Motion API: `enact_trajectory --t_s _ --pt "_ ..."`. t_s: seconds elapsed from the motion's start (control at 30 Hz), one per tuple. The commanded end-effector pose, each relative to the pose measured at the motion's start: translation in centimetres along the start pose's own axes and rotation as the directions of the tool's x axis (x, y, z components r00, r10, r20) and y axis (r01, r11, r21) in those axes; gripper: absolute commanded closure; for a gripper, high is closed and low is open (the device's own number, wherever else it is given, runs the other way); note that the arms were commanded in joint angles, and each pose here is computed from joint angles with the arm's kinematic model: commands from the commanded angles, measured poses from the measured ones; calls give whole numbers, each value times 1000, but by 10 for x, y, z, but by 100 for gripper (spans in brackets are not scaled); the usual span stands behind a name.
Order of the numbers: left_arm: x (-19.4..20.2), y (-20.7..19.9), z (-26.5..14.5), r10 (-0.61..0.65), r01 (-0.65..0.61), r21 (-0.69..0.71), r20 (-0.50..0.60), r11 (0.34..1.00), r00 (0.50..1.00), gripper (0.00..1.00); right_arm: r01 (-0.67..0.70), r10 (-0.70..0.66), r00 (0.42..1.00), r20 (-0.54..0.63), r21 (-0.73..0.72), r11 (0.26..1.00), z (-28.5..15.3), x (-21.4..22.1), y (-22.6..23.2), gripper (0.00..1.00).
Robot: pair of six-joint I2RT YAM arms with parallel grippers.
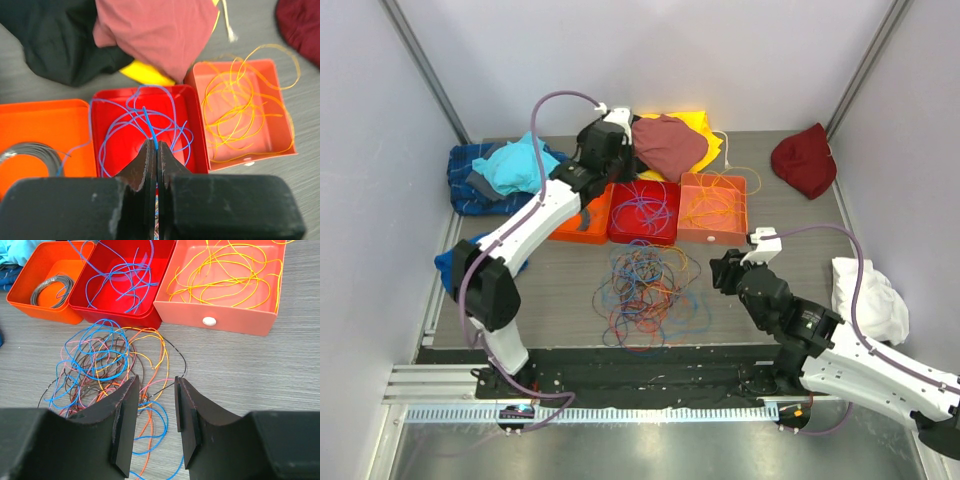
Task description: Untangle the cables
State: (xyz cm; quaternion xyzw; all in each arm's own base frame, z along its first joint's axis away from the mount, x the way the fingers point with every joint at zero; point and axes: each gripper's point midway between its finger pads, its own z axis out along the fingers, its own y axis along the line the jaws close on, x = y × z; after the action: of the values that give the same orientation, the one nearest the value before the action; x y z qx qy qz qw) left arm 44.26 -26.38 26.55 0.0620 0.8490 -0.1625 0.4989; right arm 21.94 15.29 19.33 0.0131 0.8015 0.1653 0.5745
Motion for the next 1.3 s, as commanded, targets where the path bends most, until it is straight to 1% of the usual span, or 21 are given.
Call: enact_trajectory --t_s 0.0,0.3,0.4,0.47,0.53,0.6,0.63,0.67,0.7,0.73,0.77,0.8,0.97,1.07,1.27 --pt "15 -11 29 -42 44 55 -28 998 999 100 -19 18 999 30 23 1000 1 -7 -2 58" --pt "69 3 78 -21 20 -11 -151 1000 988 100 -3 2 1000 23 38 999 3 -3 -4 57" --pt "71 6 88 -5 0 -32 -162 999 987 99 3 -3 1000 20 38 999 4 -3 -4 57" --pt "69 6 89 3 -9 -38 -168 999 986 80 4 -4 1000 19 39 999 4 -3 -4 57" --pt "57 5 81 9 -14 -33 -149 999 989 56 1 -2 1000 22 41 999 3 -3 -5 57" --pt "51 6 73 10 -14 -33 -125 999 992 53 -1 0 1000 24 39 999 3 -3 -5 58" --pt "39 5 63 11 -15 -32 -94 999 996 53 -1 0 1000 23 40 999 3 -3 -5 57" --pt "35 5 57 9 -12 -31 -81 999 997 54 -3 2 1000 25 42 999 3 -4 -6 57" --pt "39 8 52 12 -15 -36 -86 999 996 58 -1 0 1000 21 43 999 3 -3 -5 57" --pt "35 7 49 14 -16 -28 -68 999 998 77 -3 2 1000 23 40 999 4 -3 -4 57" --pt "27 7 39 15 -16 -24 -46 1000 999 89 -2 1 1000 22 39 999 4 -3 -4 57" --pt "33 10 38 18 -20 -30 -56 999 998 100 -1 0 1000 20 38 999 4 -2 -4 57" --pt "48 14 28 27 -29 -29 -93 999 995 100 -8 7 1000 16 19 1000 6 -2 1 57" --pt "55 17 24 20 -23 -30 -97 999 995 100 -13 13 1000 18 11 1000 5 -4 3 57" --pt "56 17 7 -3 0 -25 -105 1000 994 100 -20 20 1000 19 10 1000 3 -5 3 57"
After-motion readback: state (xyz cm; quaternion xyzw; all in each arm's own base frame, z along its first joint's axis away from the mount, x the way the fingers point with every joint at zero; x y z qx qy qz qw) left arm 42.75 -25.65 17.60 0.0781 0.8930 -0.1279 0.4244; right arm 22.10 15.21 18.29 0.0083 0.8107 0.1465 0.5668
